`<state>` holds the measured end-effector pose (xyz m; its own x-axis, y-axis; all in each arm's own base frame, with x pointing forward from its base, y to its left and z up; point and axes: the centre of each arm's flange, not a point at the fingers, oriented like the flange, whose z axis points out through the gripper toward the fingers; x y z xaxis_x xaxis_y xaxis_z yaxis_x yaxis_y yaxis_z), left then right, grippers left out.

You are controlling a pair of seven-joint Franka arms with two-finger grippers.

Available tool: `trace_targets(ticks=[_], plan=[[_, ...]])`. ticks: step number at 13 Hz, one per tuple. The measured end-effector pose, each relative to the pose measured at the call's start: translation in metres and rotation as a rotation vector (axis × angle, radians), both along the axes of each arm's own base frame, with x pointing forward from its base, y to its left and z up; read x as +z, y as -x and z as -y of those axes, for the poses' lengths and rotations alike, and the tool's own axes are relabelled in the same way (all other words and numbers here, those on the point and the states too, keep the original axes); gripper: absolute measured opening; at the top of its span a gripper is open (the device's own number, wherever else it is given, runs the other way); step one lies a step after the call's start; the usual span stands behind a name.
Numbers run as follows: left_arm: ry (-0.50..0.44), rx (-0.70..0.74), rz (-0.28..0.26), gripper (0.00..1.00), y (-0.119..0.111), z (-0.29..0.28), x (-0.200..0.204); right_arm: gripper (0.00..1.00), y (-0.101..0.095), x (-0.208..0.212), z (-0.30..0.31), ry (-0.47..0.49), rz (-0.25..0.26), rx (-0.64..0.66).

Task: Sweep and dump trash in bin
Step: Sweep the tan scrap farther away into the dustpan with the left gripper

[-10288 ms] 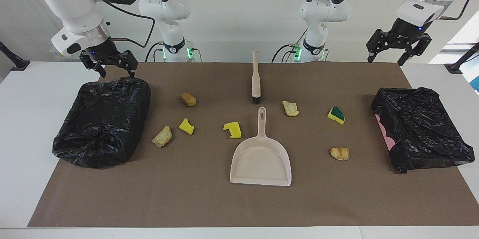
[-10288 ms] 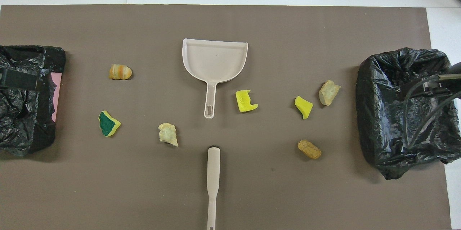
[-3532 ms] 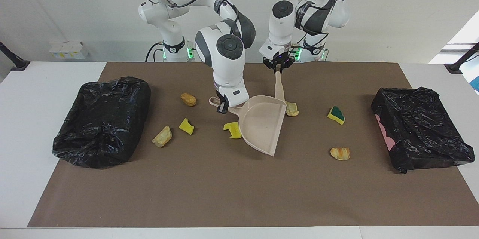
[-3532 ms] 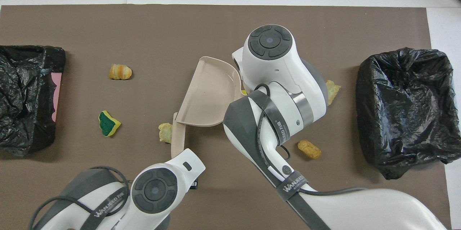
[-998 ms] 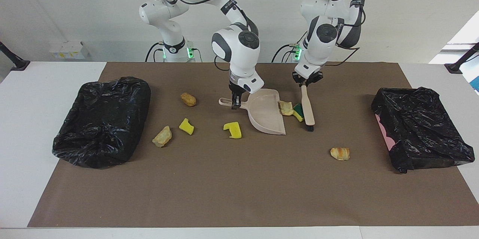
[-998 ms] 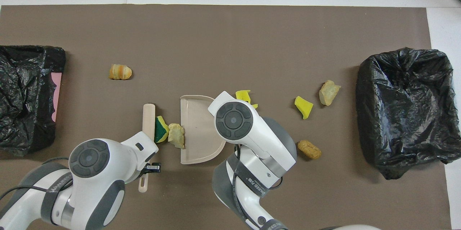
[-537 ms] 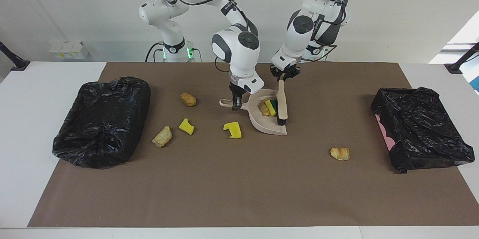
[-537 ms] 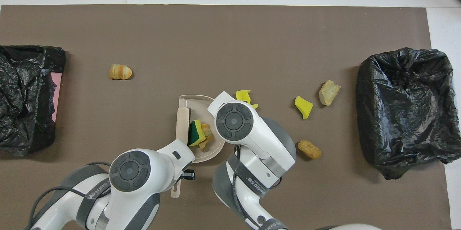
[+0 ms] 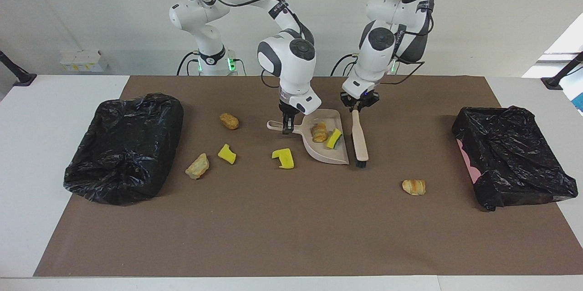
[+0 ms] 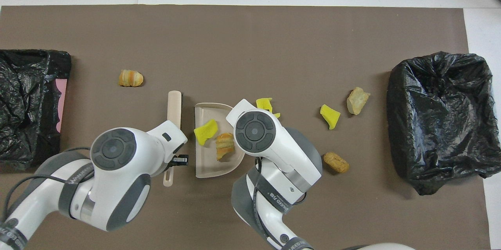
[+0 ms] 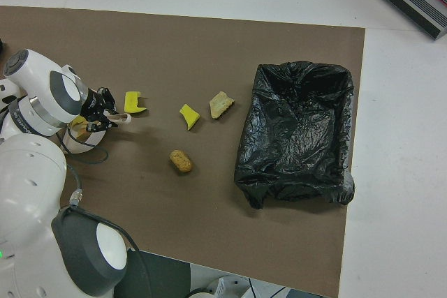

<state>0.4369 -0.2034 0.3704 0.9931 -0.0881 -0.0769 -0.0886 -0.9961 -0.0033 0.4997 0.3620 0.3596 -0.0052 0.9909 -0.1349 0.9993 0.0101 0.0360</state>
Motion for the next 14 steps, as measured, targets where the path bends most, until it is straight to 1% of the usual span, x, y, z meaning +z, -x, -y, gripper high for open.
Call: trace_targets(ticks=[3,5,7,9,10,12,14], plan=[[-0.044,-0.053,0.037,0.26,-0.048,-0.06,0.005,0.31,-0.001,0.0,0.002,0.0,0.0,-0.006],[-0.071,-0.144,0.059,0.26,-0.082,-0.105,0.013,0.31,-0.002,0.0,0.003,0.0,0.002,-0.015],[-0.08,-0.233,0.069,0.26,-0.112,-0.164,0.019,0.31,-0.003,0.001,0.003,-0.002,0.005,-0.024],[-0.117,-0.304,0.066,0.26,-0.132,-0.212,0.019,0.31,-0.003,0.001,0.003,-0.002,0.006,-0.034],[-0.148,-0.335,0.054,0.26,-0.139,-0.225,0.015,0.31,-0.003,0.001,0.003,-0.002,0.006,-0.037],[-0.178,-0.386,0.031,0.26,-0.153,-0.236,0.002,0.31,-0.003,0.001,0.003,-0.002,0.007,-0.043],[-0.173,-0.483,-0.003,0.26,-0.158,-0.237,-0.011,0.31,-0.003,0.001,0.003,-0.002,0.007,-0.047]])
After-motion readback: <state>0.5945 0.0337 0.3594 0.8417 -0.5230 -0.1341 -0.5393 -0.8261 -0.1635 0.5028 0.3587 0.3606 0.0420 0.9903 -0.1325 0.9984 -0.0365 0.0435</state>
